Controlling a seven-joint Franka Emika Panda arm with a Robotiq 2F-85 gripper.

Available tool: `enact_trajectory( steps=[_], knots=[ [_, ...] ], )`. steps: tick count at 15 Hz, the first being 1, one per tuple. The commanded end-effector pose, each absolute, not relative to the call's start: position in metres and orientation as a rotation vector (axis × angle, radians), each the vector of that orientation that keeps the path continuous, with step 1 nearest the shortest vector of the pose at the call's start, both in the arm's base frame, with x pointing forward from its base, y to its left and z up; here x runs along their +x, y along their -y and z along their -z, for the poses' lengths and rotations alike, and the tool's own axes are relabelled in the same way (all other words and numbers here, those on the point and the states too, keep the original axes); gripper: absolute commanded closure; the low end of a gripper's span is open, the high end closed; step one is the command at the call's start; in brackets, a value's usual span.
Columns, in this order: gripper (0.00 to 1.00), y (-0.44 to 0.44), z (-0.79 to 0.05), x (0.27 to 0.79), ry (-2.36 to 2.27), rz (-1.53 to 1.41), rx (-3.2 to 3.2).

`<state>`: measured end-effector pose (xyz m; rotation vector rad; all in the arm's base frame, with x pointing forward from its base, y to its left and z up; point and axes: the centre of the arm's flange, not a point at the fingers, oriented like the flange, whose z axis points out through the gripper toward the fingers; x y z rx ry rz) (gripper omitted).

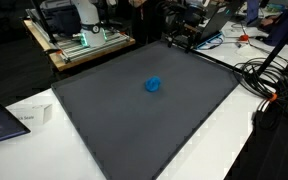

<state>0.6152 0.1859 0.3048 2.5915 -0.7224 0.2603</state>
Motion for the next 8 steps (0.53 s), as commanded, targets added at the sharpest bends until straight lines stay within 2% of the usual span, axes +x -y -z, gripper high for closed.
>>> enact_trajectory(
  steps=[1,8],
  knots=[
    [0.0,-0.192,-0.304,0.666,0.618,-0.169,2.578],
    [0.0,-0.182,-0.287,0.721,0.453,0.071,2.587]
  ],
)
